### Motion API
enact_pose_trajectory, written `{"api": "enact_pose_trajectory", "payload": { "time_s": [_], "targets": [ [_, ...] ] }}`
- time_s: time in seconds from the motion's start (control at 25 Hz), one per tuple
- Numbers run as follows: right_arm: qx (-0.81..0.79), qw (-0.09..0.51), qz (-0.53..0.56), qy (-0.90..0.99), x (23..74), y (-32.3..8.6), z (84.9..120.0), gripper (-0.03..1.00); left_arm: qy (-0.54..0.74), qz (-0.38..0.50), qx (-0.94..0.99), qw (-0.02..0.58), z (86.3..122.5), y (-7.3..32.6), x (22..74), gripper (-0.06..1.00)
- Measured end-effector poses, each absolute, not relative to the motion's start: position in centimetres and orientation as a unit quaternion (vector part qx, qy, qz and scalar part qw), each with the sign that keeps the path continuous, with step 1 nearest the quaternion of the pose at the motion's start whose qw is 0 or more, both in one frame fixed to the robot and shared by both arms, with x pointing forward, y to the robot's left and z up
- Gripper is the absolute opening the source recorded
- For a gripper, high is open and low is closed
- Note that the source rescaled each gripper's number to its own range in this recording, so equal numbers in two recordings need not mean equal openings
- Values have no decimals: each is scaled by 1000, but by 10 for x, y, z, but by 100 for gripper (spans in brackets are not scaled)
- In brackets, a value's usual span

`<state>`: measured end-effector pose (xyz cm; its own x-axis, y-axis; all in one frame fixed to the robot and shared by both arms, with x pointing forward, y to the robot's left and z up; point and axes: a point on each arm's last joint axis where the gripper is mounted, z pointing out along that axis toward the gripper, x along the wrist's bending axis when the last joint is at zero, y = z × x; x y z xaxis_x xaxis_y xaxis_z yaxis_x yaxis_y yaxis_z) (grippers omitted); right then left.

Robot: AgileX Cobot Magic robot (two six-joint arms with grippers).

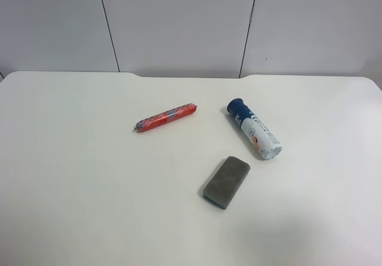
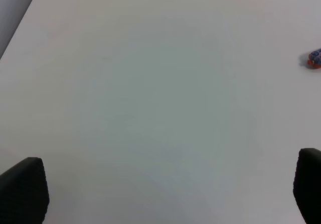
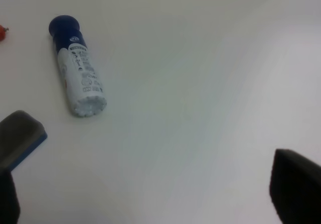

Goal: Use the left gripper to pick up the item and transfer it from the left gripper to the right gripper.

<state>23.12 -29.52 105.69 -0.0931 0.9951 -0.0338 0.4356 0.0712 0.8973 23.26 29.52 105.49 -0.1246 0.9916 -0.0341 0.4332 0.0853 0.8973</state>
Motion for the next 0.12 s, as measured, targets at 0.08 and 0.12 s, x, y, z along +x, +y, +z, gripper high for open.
{"api": "enact_pose_trajectory", "payload": {
  "time_s": [0.08, 0.12],
  "targets": [
    [565, 367, 381, 633, 231, -295, 1057, 100, 642, 387, 555, 361, 1055, 295, 233, 99],
    [565, 367, 381, 633, 231, -295, 1057, 100, 642, 387, 555, 361, 1055, 295, 233, 100]
  ]
}}
